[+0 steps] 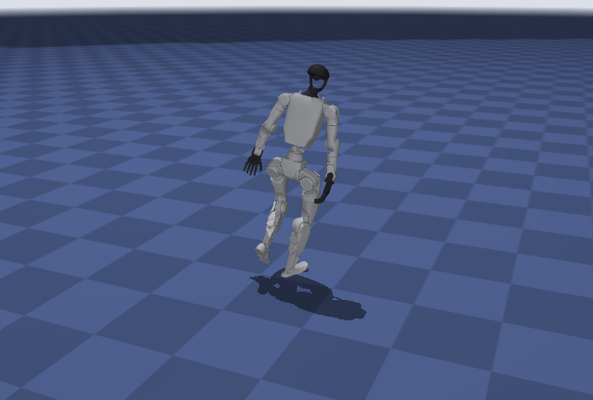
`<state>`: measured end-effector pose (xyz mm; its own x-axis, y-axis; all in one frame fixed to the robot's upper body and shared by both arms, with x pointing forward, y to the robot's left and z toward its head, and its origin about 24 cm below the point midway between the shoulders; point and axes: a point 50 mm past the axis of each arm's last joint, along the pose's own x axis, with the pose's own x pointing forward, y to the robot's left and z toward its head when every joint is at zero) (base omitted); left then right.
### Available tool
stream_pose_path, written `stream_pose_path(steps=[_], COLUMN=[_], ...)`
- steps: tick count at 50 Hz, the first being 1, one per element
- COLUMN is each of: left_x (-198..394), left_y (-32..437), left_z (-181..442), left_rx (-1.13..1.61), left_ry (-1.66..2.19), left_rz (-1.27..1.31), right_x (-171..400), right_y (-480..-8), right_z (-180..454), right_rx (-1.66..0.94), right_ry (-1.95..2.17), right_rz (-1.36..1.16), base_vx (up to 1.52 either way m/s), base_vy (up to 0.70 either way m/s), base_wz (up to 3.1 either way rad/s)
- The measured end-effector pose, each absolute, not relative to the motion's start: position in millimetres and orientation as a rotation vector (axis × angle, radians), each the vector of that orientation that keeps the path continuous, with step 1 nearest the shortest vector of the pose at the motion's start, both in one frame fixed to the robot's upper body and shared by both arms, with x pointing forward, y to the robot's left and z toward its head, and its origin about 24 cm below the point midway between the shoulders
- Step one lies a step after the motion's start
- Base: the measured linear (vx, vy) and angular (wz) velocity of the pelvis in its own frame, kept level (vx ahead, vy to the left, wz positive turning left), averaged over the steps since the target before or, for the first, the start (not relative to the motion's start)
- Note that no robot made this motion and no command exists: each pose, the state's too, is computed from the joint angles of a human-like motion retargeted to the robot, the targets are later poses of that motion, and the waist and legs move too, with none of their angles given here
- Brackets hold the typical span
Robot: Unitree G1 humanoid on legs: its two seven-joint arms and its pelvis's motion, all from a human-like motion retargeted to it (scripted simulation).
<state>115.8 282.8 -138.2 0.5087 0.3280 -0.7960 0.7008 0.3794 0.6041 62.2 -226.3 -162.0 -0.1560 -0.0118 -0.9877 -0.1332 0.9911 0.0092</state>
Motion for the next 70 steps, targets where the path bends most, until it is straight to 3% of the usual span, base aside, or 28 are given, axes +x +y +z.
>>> stream_pose_path(steps=[8,15,21,25,29,33,37,42,45,50,53,58,62,66,70], left_x=[22,-35,-75,-76,-46,9,97,204,267,331,336,293,239,166,78], left_y=[282,248,241,251,269,280,283,240,200,165,174,197,214,246,239], left_z=[-158,-166,-163,-159,-159,-159,-148,-121,-88,-20,0,-36,-86,-129,-165], left_rx=[0.777,0.360,0.045,-0.071,0.089,0.248,0.419,0.413,0.340,0.484,0.642,0.844,0.981,0.929,0.527], left_ry=[1.585,1.659,1.779,1.810,1.776,1.641,1.425,1.153,0.889,0.537,0.428,0.595,0.854,1.107,1.450], left_rz=[-0.283,-0.335,0.036,0.073,0.073,0.007,-0.017,0.009,-0.106,-0.363,-0.378,-0.447,-0.452,-0.243,-0.074], right_x=[187,275,291,260,207,151,85,-15,-64,-98,-106,-110,-75,19,129], right_y=[-223,-176,-119,-119,-137,-159,-181,-198,-203,-197,-189,-187,-198,-206,-210], right_z=[-131,-84,-70,-96,-131,-157,-173,-169,-158,-151,-151,-150,-157,-166,-154], right_rx=[-0.312,-0.429,-0.359,-0.492,-0.585,-0.560,-0.372,-0.033,0.003,-0.032,-0.015,0.075,0.065,-0.149,-0.334], right_ry=[1.329,1.044,0.837,0.897,1.044,1.249,1.507,1.915,2.166,2.252,2.241,2.222,2.158,1.928,1.556], right_rz=[0.133,0.246,0.426,0.479,0.495,0.438,0.313,0.264,0.304,0.481,0.526,0.484,0.418,0.380,0.294], base_vx=[0.54,0.66,0.90,0.79,1.00,0.75,0.68,0.85,0.97,1.12,1.38,1.59,0.97,0.73,0.57], base_vy=[0.33,-0.05,0.06,-0.09,0.04,0.18,0.01,0.01,-0.18,-0.32,-0.32,-0.28,0.09,0.02,0.10], base_wz=[-0.10,-0.58,-0.57,-0.12,0.00,0.20,0.81,1.37,0.95,0.70,-0.09,-0.47,-0.44,-0.49,-0.49])
